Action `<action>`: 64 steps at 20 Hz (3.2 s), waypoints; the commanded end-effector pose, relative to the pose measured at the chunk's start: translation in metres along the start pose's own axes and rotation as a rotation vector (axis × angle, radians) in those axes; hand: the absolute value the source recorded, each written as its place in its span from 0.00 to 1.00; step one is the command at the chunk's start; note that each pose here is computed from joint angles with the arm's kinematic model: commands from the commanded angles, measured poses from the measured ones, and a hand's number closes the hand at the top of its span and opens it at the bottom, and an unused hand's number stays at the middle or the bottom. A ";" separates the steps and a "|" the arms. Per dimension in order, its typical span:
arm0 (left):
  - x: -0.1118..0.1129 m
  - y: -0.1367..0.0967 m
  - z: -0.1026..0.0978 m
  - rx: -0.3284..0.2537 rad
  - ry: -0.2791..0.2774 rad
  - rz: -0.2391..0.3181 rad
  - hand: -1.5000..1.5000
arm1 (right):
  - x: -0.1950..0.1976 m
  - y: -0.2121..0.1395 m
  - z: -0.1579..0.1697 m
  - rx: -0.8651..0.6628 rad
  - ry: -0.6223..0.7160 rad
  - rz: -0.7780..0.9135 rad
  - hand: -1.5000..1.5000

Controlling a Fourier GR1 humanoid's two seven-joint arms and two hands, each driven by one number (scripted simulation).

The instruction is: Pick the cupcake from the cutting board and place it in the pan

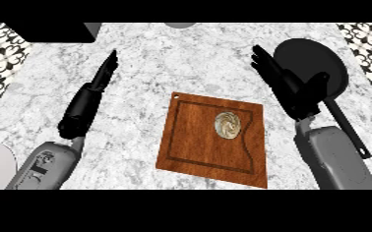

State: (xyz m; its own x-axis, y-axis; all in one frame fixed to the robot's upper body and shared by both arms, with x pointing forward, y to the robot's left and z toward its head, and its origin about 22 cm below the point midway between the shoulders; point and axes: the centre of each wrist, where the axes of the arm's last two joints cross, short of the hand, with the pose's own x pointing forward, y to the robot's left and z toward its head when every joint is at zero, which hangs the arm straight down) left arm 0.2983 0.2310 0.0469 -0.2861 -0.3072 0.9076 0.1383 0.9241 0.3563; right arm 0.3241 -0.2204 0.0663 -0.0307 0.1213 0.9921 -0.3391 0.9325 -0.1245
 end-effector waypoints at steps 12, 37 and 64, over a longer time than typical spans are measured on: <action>-0.018 -0.055 0.041 0.054 0.095 0.306 0.50 | -0.021 -0.080 -0.005 0.557 -0.335 -0.052 0.00; -0.014 -0.054 0.051 0.081 0.121 0.320 0.50 | 0.008 0.013 -0.062 1.036 -0.260 0.996 0.00; -0.015 -0.039 0.053 0.094 0.116 0.317 0.50 | -0.054 0.044 -0.071 0.993 -0.157 1.035 0.00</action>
State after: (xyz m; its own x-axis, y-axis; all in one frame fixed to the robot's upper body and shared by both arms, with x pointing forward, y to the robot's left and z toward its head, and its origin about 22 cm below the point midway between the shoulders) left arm 0.2392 0.2039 0.0075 -0.1250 -0.0286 0.9917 0.1254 0.9911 0.0444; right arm 0.3751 -0.1653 0.0094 -0.7496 0.4806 0.4551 -0.5884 -0.1690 -0.7907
